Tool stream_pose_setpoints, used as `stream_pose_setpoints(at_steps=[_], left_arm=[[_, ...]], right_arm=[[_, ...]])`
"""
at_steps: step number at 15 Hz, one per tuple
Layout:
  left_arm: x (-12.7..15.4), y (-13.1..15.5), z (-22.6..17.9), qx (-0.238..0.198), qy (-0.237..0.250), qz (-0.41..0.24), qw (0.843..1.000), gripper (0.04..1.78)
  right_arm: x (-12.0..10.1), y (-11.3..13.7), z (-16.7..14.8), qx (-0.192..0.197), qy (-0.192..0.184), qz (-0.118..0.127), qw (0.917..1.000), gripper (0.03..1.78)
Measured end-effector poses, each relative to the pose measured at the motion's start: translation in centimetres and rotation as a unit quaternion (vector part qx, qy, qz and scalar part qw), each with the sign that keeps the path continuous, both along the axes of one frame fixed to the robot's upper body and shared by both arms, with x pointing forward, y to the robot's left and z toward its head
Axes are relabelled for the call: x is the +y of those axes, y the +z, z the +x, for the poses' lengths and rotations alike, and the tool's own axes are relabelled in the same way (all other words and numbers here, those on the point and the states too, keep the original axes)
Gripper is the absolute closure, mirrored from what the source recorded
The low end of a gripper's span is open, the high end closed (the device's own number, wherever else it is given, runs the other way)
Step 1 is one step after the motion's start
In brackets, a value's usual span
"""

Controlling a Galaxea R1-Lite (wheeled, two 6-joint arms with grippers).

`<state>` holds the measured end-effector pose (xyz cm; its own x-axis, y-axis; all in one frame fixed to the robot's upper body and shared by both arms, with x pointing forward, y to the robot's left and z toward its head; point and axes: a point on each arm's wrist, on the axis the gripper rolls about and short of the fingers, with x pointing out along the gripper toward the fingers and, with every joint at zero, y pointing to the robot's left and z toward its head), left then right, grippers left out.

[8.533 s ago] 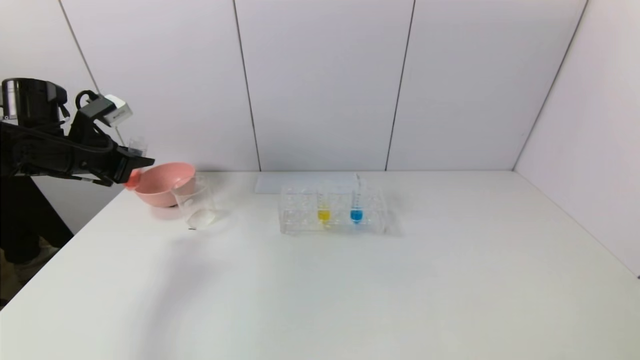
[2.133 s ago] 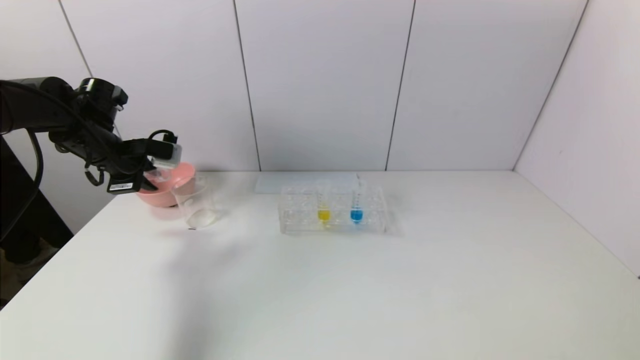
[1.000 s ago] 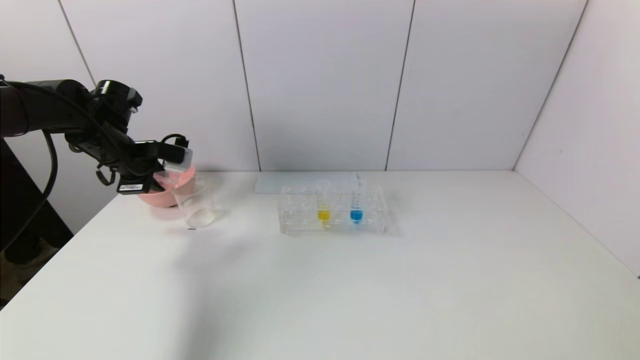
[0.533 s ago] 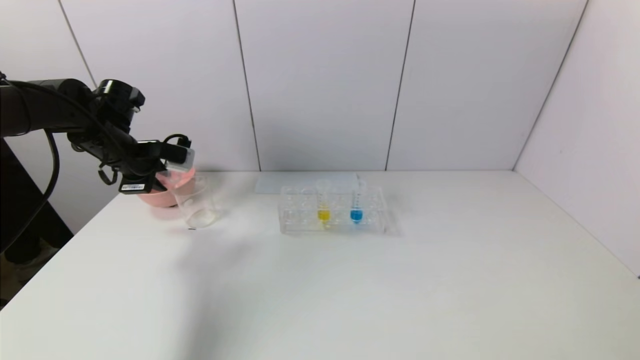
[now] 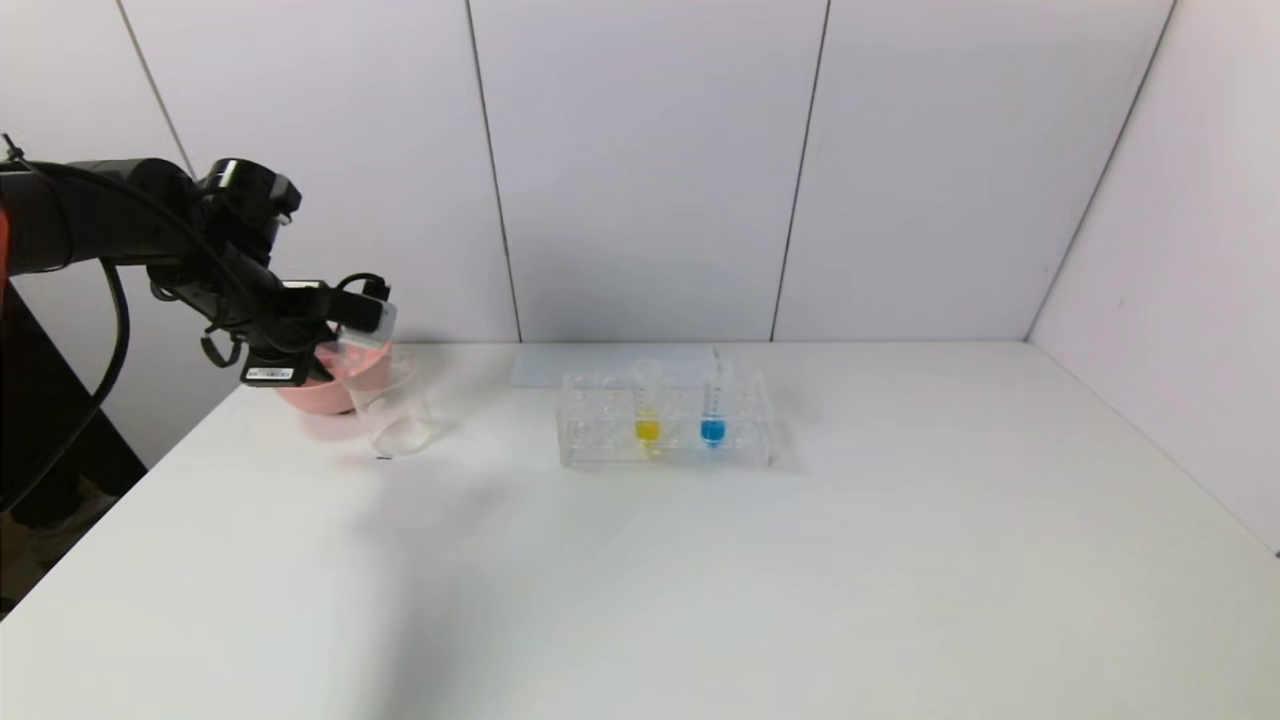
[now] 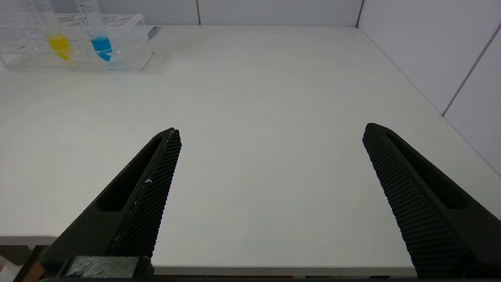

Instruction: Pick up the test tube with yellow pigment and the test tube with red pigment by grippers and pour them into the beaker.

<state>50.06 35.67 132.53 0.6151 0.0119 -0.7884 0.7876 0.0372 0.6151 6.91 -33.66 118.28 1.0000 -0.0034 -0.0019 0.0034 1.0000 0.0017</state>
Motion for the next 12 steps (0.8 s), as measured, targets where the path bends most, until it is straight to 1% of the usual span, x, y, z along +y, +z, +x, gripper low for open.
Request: stream_pose_setpoints(at_steps=[7, 12], left_arm=[[-0.34, -0.33, 0.27, 0.003, 0.016, 0.030, 0.999, 1.35], [-0.67, -0.43, 0.34, 0.005, 0.018, 0.049, 0.999, 1.35]], right_arm=[[0.00, 0.00, 0.00, 0.000, 0.000, 0.000, 1.0000, 0.11], [0.00, 0.00, 0.00, 0.000, 0.000, 0.000, 1.0000, 0.11]])
